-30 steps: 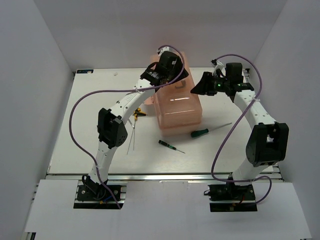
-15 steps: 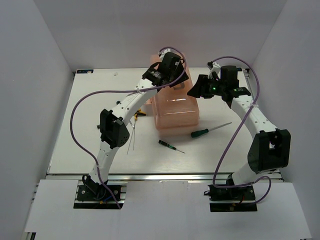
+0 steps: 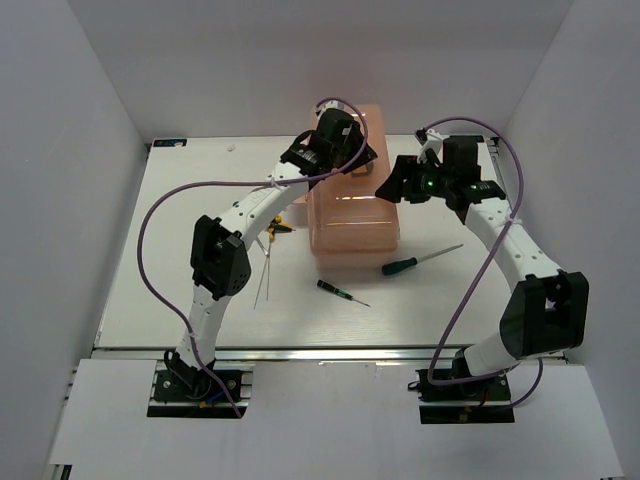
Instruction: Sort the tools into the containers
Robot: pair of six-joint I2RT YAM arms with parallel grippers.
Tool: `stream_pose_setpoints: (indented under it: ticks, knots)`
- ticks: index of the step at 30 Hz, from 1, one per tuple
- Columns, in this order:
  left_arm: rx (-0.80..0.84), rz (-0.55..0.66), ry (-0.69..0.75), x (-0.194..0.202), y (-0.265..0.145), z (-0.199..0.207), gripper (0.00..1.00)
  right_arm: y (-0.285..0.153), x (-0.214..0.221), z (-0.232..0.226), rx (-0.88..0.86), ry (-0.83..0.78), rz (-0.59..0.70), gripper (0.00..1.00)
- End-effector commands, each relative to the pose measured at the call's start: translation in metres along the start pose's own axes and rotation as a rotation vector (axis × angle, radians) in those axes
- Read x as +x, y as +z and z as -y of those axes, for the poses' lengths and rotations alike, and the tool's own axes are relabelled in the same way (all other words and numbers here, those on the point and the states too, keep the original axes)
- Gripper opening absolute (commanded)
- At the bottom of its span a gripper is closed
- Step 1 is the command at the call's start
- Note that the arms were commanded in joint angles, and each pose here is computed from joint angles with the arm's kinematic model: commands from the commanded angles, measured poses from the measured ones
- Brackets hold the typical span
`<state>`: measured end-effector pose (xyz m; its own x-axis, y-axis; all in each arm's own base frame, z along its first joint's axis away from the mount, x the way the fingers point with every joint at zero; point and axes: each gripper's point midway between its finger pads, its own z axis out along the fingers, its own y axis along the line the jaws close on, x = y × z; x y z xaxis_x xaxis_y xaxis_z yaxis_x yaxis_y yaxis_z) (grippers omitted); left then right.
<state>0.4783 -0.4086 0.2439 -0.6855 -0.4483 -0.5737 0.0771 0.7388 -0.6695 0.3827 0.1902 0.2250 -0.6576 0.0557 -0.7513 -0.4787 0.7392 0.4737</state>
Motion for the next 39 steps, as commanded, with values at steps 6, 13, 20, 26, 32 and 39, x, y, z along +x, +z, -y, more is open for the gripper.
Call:
stream_pose_setpoints:
  ticks: [6,13,20,26,32,39]
  knots:
    - [0.202,-0.047,-0.03,-0.001,-0.013,0.026,0.47,-0.036,-0.03,-0.03,-0.003,-0.103,0.087,0.71]
    - [0.298,-0.063,-0.049,-0.005,-0.016,0.036,0.47,-0.042,-0.06,-0.016,0.033,-0.079,0.163,0.71]
    - [0.396,-0.076,-0.071,-0.007,-0.021,0.043,0.46,-0.02,-0.078,-0.013,-0.017,-0.041,0.171,0.69]
    - [0.453,-0.076,-0.086,-0.012,-0.026,0.042,0.44,0.0,-0.092,-0.009,-0.045,-0.012,0.176,0.66]
    - [0.487,-0.071,-0.095,-0.015,-0.027,0.04,0.43,0.021,-0.099,0.001,-0.064,0.01,0.164,0.62]
    - [0.494,-0.079,-0.104,-0.014,-0.024,0.037,0.43,0.043,-0.096,0.0,-0.076,0.01,0.139,0.59]
